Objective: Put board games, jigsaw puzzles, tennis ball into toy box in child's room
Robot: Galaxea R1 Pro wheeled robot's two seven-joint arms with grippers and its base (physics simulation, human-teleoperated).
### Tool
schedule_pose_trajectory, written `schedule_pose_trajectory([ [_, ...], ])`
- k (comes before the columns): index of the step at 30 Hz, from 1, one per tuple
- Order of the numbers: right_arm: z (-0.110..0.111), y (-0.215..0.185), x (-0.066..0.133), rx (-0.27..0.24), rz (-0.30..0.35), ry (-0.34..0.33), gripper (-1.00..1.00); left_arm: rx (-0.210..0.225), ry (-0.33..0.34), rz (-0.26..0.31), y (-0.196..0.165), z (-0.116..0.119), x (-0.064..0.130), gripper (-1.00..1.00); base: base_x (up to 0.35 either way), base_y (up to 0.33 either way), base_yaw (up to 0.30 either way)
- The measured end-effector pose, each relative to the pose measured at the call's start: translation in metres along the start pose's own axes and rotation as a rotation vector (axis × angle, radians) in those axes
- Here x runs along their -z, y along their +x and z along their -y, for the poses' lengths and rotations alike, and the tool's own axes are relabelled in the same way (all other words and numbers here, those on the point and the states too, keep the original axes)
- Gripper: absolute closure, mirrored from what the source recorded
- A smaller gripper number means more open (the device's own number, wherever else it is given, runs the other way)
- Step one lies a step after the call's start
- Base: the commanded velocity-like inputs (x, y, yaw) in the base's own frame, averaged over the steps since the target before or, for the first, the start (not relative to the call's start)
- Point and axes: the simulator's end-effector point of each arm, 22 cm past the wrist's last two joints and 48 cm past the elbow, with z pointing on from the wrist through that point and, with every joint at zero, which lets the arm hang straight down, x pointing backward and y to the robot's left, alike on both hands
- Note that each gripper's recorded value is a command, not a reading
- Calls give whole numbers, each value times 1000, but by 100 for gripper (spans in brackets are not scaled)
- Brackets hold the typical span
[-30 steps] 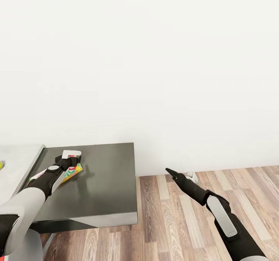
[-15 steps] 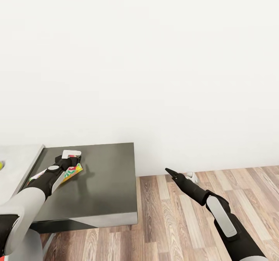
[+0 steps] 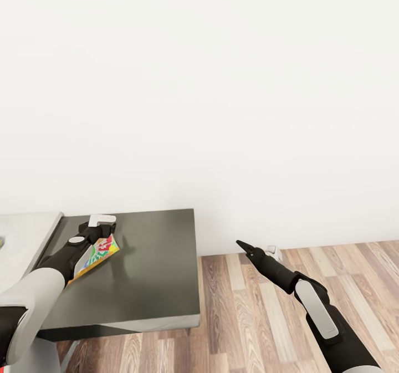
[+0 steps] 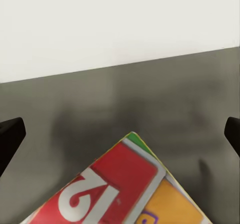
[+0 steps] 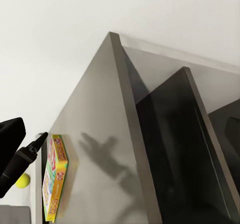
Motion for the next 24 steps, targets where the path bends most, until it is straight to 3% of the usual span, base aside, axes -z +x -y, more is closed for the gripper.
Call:
schedule_pose_trajectory([
  [24,0,3,-1,-3,-8,2,-100,0,0,0,0,0,0,-100,2,1,0],
])
